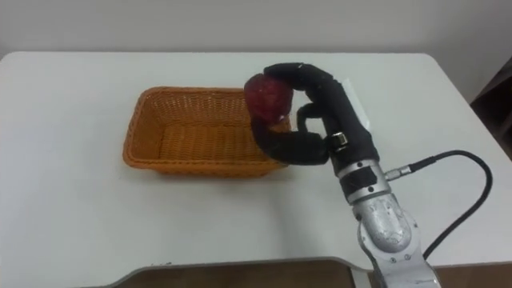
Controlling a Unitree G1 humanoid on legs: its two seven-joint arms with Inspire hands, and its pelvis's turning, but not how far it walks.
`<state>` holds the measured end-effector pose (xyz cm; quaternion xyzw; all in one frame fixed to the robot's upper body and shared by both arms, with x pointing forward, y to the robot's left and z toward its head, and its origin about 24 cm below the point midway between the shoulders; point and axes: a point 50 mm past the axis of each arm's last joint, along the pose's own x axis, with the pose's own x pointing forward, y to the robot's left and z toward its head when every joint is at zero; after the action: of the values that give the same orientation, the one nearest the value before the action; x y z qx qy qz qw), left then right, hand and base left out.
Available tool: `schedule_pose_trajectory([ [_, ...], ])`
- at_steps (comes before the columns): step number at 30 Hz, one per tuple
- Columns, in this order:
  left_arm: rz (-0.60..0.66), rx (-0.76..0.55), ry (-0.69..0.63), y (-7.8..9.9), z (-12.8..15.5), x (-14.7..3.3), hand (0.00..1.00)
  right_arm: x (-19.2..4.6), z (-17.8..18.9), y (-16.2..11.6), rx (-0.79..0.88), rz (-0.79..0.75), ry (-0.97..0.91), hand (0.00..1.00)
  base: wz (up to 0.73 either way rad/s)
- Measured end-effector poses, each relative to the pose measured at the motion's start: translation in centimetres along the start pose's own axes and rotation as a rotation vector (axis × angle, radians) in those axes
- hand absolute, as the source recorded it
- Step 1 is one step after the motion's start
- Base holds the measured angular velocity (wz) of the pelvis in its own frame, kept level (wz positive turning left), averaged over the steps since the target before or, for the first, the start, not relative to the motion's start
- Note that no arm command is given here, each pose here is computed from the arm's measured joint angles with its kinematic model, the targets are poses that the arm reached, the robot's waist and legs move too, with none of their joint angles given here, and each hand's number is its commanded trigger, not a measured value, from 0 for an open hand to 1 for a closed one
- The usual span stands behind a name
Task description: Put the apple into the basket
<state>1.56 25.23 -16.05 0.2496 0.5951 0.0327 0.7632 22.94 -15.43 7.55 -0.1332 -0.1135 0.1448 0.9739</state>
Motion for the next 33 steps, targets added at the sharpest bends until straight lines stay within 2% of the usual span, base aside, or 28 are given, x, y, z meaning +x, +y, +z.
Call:
schedule_pose_trajectory([
  [5,-0.009,0.019,-0.012,0.2,0.3,0.1,0.00,0.0,-0.1,1.2,0.008,0.099,0.004,0.00,0.00],
  [14,-0.013,0.057,-0.020,0.3,0.4,0.1,0.00,0.0,0.0,1.6,0.008,0.142,0.002,0.00,0.00],
  [29,-0.026,0.059,-0.019,0.2,0.4,0.1,0.00,0.4,0.3,1.4,0.000,0.139,-0.017,0.00,0.00],
  [33,-0.025,0.053,-0.021,0.2,0.5,0.1,0.00,0.5,0.4,0.4,-0.013,0.093,-0.020,0.00,0.00],
])
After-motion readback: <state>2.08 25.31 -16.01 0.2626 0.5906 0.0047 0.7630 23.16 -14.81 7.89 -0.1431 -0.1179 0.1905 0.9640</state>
